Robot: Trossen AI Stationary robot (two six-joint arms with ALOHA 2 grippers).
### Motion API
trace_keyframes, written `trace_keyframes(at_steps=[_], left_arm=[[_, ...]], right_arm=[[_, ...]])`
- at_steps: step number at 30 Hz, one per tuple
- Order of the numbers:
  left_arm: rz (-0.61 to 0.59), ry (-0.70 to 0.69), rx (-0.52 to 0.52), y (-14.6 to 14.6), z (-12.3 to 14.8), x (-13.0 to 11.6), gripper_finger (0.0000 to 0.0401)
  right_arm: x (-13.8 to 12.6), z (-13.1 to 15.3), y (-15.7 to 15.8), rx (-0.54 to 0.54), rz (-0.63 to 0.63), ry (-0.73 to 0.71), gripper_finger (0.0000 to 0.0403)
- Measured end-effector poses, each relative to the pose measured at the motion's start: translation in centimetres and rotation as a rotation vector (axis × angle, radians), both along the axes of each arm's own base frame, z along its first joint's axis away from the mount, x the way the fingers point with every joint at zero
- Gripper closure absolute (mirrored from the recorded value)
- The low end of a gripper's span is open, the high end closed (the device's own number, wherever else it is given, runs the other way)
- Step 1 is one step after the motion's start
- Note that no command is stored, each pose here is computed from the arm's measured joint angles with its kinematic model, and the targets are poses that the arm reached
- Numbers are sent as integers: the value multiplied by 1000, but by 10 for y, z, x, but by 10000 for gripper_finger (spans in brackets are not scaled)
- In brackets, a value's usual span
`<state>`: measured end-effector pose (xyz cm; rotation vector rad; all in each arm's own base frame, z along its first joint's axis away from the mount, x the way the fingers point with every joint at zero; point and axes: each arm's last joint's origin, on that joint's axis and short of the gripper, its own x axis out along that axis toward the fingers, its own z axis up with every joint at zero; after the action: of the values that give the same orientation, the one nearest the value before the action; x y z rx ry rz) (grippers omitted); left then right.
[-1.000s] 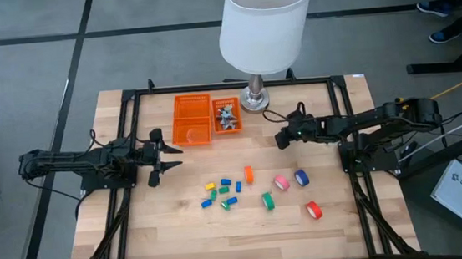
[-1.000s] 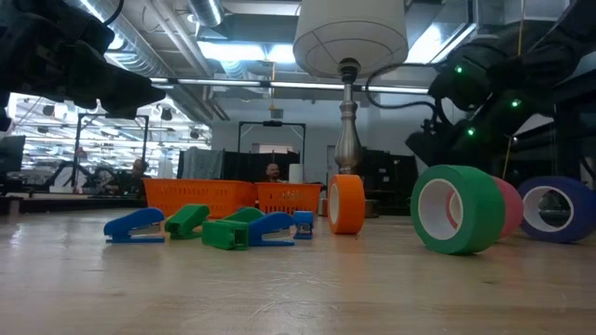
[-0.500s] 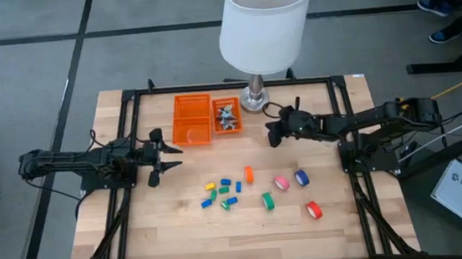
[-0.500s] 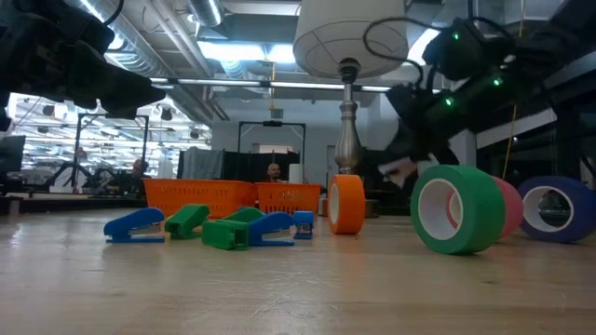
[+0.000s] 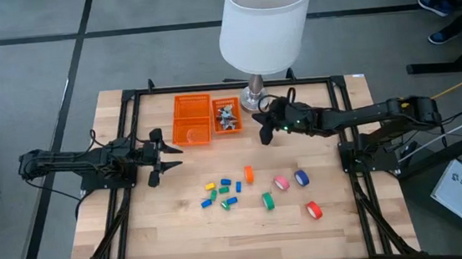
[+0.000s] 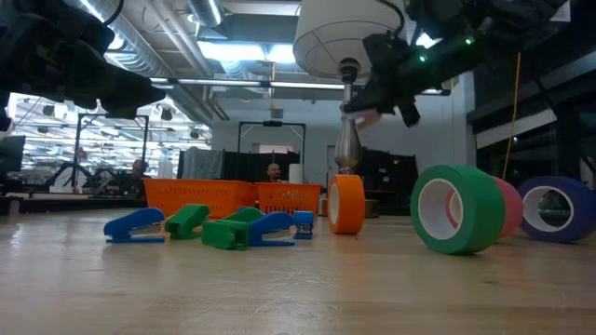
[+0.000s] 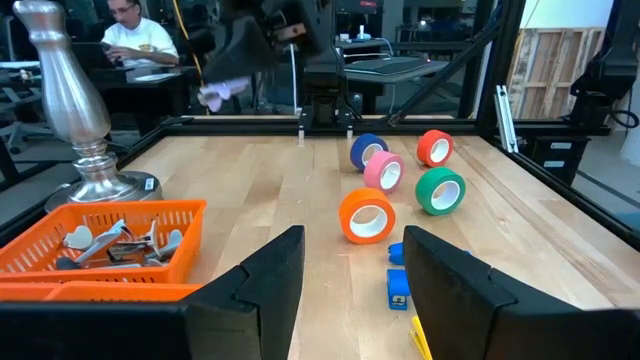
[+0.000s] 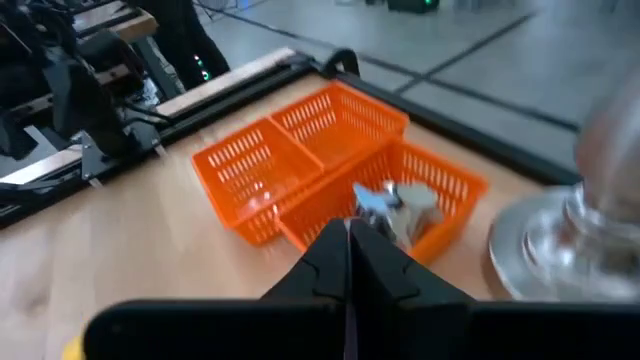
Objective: Pick and place Stapler, Stapler remover, tape
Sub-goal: Put the purple staple remover into the right orange basket, then adjust the right orange basket
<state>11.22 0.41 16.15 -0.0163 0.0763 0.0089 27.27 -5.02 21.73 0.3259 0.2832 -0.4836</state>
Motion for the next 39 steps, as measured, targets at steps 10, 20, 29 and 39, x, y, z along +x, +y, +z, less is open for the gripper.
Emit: trace_keyframes(at_steps=[10,20,29,39], left_arm=[[0,0,0,0,0,0,232],[0,0,0,0,0,0,232],[0,0,0,0,0,0,232],[0,0,0,0,0,0,232]], right_arm=[[47,12,-7,-173,65,61,397],[107,-18,-17,-276,169,207,397],[117,-33,-21,-259,192,269,370],[115,-34,-32,-206,276,250,367]])
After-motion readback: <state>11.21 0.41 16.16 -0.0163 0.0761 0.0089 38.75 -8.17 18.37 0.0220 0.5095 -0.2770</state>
